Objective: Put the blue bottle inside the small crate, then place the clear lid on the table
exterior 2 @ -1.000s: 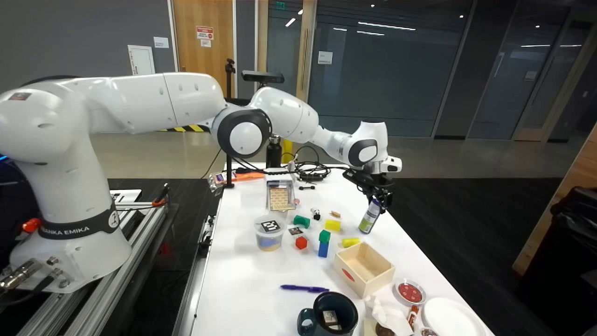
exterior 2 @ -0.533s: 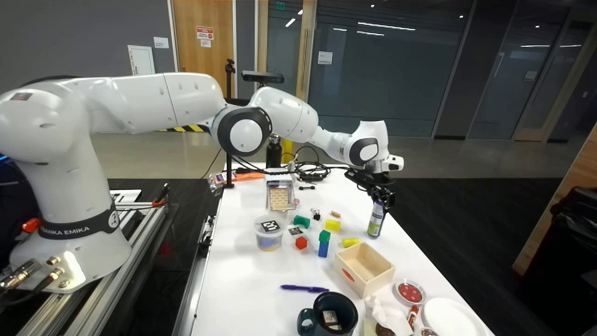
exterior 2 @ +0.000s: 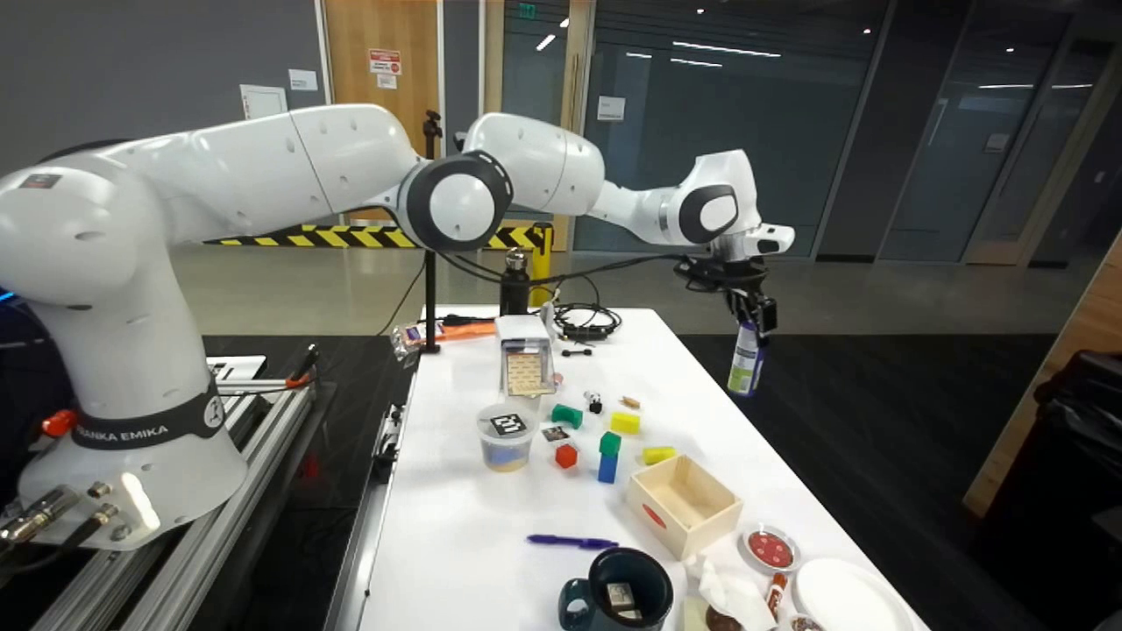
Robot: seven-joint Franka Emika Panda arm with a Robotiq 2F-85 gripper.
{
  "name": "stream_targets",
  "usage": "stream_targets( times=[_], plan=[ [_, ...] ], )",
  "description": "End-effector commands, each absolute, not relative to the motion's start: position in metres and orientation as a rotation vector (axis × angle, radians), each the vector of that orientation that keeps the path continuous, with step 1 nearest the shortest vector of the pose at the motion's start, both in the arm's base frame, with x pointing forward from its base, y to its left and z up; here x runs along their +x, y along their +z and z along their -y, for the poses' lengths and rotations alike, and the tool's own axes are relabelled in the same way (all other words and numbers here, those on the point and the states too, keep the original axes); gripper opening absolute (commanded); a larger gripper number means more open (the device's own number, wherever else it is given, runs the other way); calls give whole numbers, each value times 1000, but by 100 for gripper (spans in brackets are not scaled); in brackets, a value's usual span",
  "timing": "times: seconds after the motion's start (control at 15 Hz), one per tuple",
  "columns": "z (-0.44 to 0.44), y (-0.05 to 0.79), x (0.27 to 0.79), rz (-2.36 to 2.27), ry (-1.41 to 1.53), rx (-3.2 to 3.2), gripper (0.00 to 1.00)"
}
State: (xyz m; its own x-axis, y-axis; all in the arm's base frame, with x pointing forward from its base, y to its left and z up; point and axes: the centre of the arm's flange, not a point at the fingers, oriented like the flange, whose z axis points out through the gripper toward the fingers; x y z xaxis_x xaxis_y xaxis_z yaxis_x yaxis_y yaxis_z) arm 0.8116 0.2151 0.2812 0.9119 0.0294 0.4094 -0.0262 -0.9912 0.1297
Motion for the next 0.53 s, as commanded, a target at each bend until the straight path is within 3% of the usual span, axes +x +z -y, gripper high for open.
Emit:
stream_targets(
  times=[0.0, 0.47],
  plan=[
    [-219, 299, 755, 284, 553, 2978, 30],
    [-196, 249, 732, 821, 492, 2908, 30]
  ],
)
